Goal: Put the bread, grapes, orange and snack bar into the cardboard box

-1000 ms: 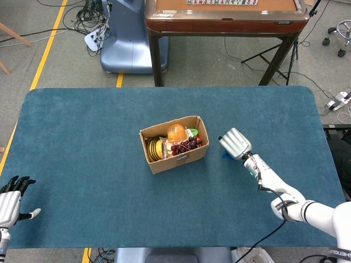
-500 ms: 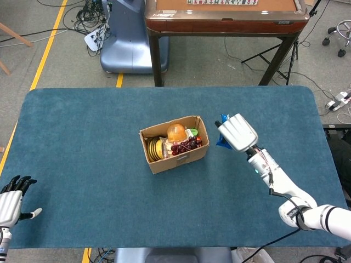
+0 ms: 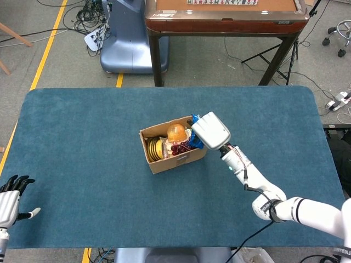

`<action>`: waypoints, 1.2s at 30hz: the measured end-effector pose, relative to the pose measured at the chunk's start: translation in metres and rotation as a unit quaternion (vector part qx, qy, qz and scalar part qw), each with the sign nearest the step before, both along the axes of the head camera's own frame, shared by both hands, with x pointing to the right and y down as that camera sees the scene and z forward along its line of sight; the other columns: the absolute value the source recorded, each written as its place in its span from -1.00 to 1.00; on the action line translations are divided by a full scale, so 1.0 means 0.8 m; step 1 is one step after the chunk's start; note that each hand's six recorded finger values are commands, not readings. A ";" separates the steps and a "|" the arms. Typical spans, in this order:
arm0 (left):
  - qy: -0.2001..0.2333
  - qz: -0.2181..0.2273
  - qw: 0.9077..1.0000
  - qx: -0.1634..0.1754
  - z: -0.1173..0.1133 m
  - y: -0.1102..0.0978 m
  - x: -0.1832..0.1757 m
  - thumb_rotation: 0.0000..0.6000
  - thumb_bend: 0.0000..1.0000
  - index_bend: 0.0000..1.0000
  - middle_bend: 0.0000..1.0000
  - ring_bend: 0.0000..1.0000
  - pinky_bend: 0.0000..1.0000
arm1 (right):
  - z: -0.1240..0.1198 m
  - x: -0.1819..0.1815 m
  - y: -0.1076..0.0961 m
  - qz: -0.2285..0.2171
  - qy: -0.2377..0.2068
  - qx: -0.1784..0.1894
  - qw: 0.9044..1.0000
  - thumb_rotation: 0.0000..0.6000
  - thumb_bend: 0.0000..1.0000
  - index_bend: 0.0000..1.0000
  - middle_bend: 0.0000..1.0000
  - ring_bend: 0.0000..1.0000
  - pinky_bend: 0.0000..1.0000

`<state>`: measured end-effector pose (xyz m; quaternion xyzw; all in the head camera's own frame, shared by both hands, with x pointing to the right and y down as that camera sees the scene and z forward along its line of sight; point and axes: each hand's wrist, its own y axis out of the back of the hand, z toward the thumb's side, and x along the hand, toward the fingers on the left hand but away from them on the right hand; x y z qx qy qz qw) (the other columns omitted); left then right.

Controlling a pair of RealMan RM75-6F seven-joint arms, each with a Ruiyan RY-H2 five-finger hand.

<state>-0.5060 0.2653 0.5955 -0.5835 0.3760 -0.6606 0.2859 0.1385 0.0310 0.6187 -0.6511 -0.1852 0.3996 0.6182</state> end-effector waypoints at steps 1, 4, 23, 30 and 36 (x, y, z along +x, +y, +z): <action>0.000 0.000 1.000 0.001 -0.001 0.000 0.000 1.00 -1.00 -0.51 -0.67 -0.85 -0.64 | 0.003 -0.005 0.001 0.000 -0.007 -0.003 1.000 1.00 -0.56 0.05 1.00 1.00 0.93; 0.001 0.000 1.000 0.004 -0.003 -0.001 0.000 1.00 -1.00 -0.51 -0.67 -0.85 -0.64 | 0.011 -0.019 0.003 0.003 -0.026 -0.007 1.000 1.00 -0.97 -0.46 1.00 1.00 0.93; 0.000 0.014 1.000 0.008 -0.006 -0.002 0.009 1.00 -1.00 -0.51 -0.67 -0.85 -0.63 | -0.053 0.051 0.007 0.049 -0.020 0.054 0.997 1.00 -1.00 -0.05 0.85 0.78 0.86; 0.006 0.030 0.999 0.020 -0.011 -0.006 0.022 1.00 -1.00 -0.51 -0.66 -0.85 -0.63 | -0.084 0.148 0.029 0.116 0.068 0.073 0.988 1.00 -1.00 -0.05 0.61 0.61 0.74; 0.017 0.044 0.998 0.032 -0.016 -0.011 0.036 1.00 -1.00 -0.51 -0.67 -0.85 -0.62 | -0.094 0.220 0.062 0.184 0.090 0.052 0.977 1.00 -1.00 -0.05 0.33 0.35 0.58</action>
